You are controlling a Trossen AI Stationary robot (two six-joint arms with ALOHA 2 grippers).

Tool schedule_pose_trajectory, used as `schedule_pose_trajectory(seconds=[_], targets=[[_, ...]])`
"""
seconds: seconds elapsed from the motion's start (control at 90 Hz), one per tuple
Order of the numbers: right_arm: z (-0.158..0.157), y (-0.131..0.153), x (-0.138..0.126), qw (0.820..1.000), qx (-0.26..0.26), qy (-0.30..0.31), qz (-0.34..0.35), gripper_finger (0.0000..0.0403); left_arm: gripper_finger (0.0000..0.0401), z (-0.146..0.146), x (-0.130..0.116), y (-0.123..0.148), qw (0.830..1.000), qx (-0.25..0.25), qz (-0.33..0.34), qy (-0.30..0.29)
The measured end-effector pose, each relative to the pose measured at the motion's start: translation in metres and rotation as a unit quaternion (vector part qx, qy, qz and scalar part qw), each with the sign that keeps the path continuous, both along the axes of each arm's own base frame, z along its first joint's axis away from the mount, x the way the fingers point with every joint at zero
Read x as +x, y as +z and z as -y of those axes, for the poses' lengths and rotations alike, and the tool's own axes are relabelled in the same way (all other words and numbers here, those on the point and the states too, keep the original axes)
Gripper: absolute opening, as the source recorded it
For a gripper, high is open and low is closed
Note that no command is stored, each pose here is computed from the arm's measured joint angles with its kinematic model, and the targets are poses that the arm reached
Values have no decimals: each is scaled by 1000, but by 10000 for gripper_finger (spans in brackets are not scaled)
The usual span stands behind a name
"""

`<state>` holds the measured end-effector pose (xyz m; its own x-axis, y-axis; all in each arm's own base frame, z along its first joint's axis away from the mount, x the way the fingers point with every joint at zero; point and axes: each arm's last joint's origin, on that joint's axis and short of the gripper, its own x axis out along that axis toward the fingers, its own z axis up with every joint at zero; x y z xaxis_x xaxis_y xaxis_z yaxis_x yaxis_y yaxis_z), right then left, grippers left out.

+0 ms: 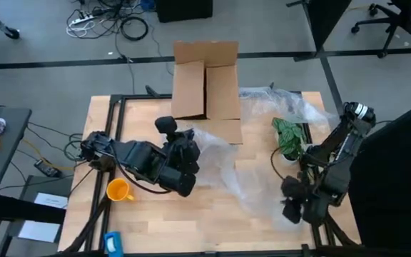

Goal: Wrap mug
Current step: Wrap the orange cup with the bubble wrap

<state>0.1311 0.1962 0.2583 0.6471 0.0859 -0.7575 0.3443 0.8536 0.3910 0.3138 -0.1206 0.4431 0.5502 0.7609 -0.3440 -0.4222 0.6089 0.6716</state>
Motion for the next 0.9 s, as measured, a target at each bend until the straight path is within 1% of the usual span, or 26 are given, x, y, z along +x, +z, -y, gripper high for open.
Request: schedule_pose_trajectory(seconds=[0.067,0.156,0.222,0.322,0.444,0.556,0.578,0.611,0.644,0.711,0.8,0.9], targets=[[-14,2,11,998,6,35,54,115,0,1,0,0,1000,-11,1,-3],[-31,-4,24,994,20,79,73,115,0,1,0,-1,1000,-21,-4,-8],[-40,-17,30,993,21,101,54,115,0,2,0,-2,999,-30,-8,-14],[-50,-43,34,994,14,110,-12,115,0,5,-1,-2,999,-43,-13,-23],[-53,-80,33,989,-27,88,-114,119,0,8,-1,-3,998,-62,-7,-29],[-52,-113,34,977,-54,55,-201,126,0,12,-3,-3,997,-68,0,-30],[-51,-118,33,973,-67,45,-218,127,0,12,-3,-3,997,-69,1,-31],[-53,-124,35,971,-61,35,-230,129,0,14,-4,-3,997,-70,0,-33],[-52,-129,35,966,-69,23,-248,130,0,15,-4,-3,997,-73,-1,-36],[-53,-134,37,962,-65,19,-264,129,0,18,-5,-3,996,-79,-2,-43],[-52,-134,36,963,-69,10,-262,117,0,21,-7,-3,995,-85,2,-44],[-50,-111,36,965,-63,-11,-256,102,0,25,-9,-4,994,-91,-1,-53]])
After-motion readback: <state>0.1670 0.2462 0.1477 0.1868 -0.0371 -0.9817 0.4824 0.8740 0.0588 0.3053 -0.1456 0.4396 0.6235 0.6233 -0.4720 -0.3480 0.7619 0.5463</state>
